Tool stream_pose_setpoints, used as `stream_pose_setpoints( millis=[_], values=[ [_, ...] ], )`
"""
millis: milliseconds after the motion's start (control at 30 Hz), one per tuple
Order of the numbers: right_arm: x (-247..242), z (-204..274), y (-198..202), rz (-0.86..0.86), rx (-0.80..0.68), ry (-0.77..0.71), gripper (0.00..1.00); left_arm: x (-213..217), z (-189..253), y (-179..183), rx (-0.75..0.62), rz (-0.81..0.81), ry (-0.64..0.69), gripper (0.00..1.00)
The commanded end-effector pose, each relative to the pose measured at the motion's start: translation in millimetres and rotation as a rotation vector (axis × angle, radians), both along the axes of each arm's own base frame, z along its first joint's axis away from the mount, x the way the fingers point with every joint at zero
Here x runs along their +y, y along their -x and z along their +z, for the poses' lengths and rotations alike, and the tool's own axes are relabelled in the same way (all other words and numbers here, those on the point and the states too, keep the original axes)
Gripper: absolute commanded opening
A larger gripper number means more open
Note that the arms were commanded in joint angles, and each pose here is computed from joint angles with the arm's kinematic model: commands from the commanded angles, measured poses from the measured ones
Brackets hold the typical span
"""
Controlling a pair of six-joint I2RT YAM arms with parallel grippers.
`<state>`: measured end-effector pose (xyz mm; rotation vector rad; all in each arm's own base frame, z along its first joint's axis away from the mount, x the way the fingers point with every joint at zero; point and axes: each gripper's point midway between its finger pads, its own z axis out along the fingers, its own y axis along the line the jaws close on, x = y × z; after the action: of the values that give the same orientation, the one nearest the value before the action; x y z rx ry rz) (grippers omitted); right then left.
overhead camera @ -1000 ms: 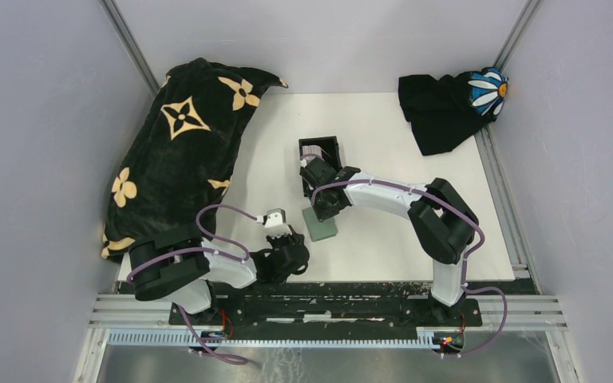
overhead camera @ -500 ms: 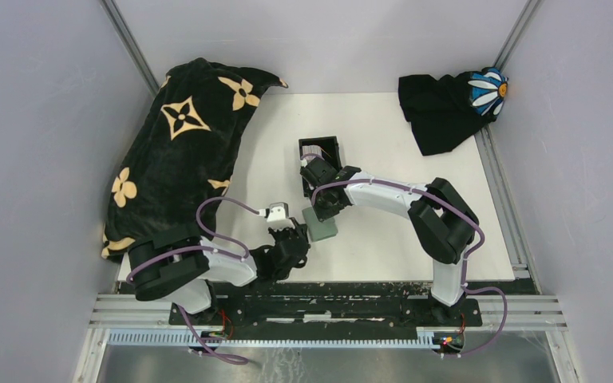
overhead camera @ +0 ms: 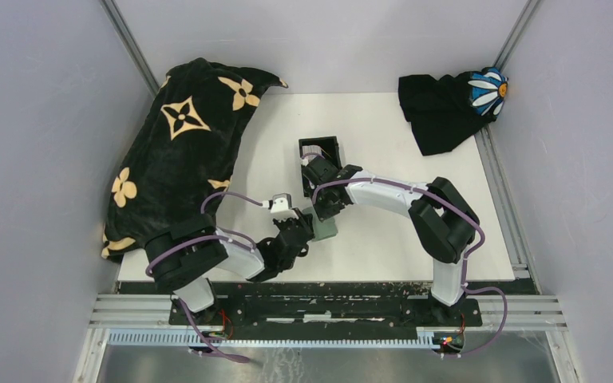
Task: Put the credit cards into the card holder
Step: Close the card holder at the center of the board.
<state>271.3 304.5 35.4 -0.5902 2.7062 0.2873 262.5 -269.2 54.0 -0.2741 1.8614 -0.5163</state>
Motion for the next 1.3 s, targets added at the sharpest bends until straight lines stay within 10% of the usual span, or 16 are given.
stream_pose_setpoints(
  millis=[0, 1267],
  values=[
    [6.3, 7.8, -11.8, -0.005, -0.028, -0.035, 0.04, -12.9, 14.0, -11.7, -0.047, -0.013, 0.037, 0.22],
    [7.0, 8.5, -26.8, -0.021, -0.015, -0.068, 0.02, -13.7, -29.3, -7.6, 0.064, -0.021, 0.011, 0.13]
  ],
)
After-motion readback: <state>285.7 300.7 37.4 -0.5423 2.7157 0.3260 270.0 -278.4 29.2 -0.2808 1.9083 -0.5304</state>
